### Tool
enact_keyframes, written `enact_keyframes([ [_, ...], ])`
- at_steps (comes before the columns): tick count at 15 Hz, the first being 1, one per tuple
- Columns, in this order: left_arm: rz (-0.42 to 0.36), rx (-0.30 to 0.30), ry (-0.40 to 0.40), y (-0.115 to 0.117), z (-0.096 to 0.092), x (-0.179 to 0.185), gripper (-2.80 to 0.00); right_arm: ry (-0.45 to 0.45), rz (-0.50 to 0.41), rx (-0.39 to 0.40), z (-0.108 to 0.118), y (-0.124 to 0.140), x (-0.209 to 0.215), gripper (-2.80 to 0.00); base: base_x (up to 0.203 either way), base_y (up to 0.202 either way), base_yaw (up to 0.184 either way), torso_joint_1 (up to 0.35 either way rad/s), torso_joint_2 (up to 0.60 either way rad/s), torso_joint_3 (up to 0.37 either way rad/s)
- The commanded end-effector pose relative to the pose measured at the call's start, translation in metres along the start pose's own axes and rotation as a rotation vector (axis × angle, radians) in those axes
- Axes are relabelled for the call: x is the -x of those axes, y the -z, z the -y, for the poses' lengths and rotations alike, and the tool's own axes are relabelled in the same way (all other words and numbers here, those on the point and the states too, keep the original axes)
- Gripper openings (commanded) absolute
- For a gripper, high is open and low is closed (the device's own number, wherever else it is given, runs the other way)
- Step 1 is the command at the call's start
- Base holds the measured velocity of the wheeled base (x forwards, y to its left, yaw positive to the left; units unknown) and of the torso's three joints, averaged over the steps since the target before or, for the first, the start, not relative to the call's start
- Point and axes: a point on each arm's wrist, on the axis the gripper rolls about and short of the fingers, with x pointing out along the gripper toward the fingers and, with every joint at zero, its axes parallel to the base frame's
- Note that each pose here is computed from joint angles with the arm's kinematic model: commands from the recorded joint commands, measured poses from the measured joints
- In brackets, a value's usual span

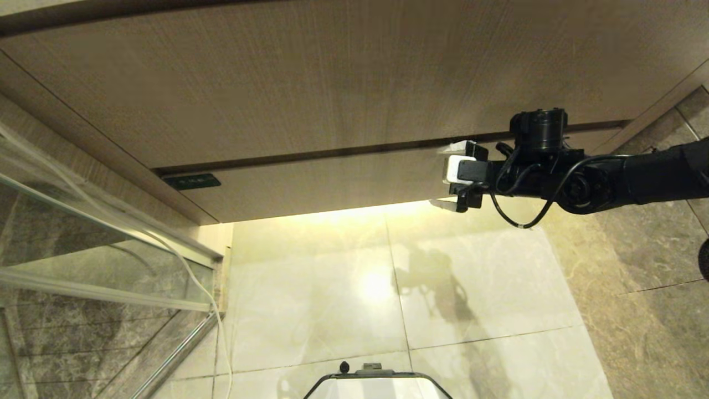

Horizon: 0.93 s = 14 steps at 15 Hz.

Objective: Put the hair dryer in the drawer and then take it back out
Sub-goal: Pull open the drawer

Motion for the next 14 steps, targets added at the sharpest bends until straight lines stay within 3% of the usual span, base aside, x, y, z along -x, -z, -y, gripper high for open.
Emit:
enact_keyframes([
  [1,0.000,0.000,0.000,0.000,0.000,0.000,-2.80,0.000,0.000,0.006,-0.002,0.004,-0.009,0.00,0.000,0.000,0.000,0.000,0.00,0.000],
  [14,0.000,0.000,0.000,0.000,0.000,0.000,-2.80,0.045,-0.028,0.014,0.003,0.031,-0.027,0.00,0.000,0.000,0.000,0.000,0.00,0.000],
])
